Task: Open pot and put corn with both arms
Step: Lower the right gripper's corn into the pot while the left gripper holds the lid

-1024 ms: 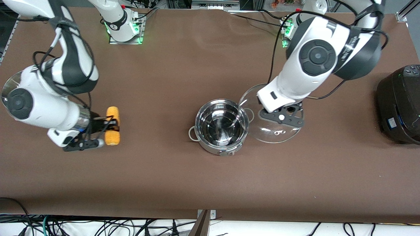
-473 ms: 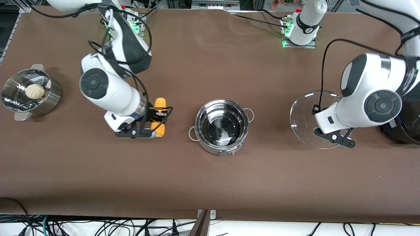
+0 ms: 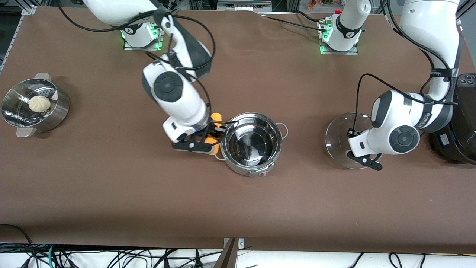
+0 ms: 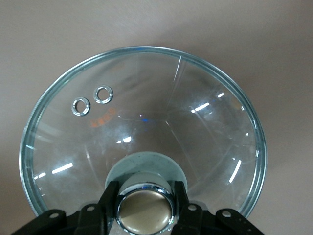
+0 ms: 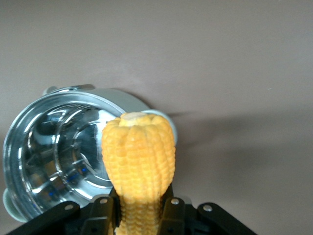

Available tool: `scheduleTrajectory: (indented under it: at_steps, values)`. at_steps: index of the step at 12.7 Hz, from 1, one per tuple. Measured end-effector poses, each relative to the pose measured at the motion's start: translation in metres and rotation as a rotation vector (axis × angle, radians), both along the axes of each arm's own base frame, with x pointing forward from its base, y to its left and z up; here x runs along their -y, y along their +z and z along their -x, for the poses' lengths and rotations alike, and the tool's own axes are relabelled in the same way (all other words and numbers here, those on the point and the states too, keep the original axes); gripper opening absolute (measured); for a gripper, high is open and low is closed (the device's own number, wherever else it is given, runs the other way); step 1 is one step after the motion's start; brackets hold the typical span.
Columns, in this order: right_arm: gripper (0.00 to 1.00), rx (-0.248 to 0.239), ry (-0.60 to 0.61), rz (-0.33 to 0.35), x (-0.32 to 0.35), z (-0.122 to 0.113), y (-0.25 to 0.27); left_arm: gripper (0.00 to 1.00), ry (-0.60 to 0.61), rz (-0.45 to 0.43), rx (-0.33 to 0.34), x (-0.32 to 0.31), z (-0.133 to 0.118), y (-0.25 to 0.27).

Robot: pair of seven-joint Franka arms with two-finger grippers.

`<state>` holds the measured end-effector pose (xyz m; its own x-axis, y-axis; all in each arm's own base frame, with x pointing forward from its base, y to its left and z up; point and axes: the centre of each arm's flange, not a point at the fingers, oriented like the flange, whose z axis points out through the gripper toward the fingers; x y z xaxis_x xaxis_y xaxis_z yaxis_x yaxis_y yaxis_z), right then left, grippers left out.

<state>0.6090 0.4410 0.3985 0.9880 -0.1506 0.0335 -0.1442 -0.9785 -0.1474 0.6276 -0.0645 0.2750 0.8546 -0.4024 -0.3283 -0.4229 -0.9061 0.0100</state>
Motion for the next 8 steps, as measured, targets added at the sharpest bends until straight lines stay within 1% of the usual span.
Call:
scheduleTrajectory:
  at_steps: [3, 5, 7, 8]
  values:
    - [0.33, 0.006, -0.017, 0.017, -0.047, 0.021, -0.018, 0.5, -0.01, 0.008, -0.012, 0.0, 0.018, -0.034]
    - [0.33, 0.024, -0.023, 0.048, -0.07, 0.032, -0.032, 0.5, -0.007, 0.009, -0.042, -0.005, 0.027, -0.057]
    - [0.33, 0.044, -0.023, 0.062, -0.089, 0.04, -0.046, 0.5, 0.002, 0.011, -0.061, -0.013, 0.03, -0.071]
    - [0.33, 0.053, -0.036, 0.054, -0.097, 0.041, -0.054, 0.5, 0.005, 0.012, -0.065, -0.016, 0.03, -0.074]
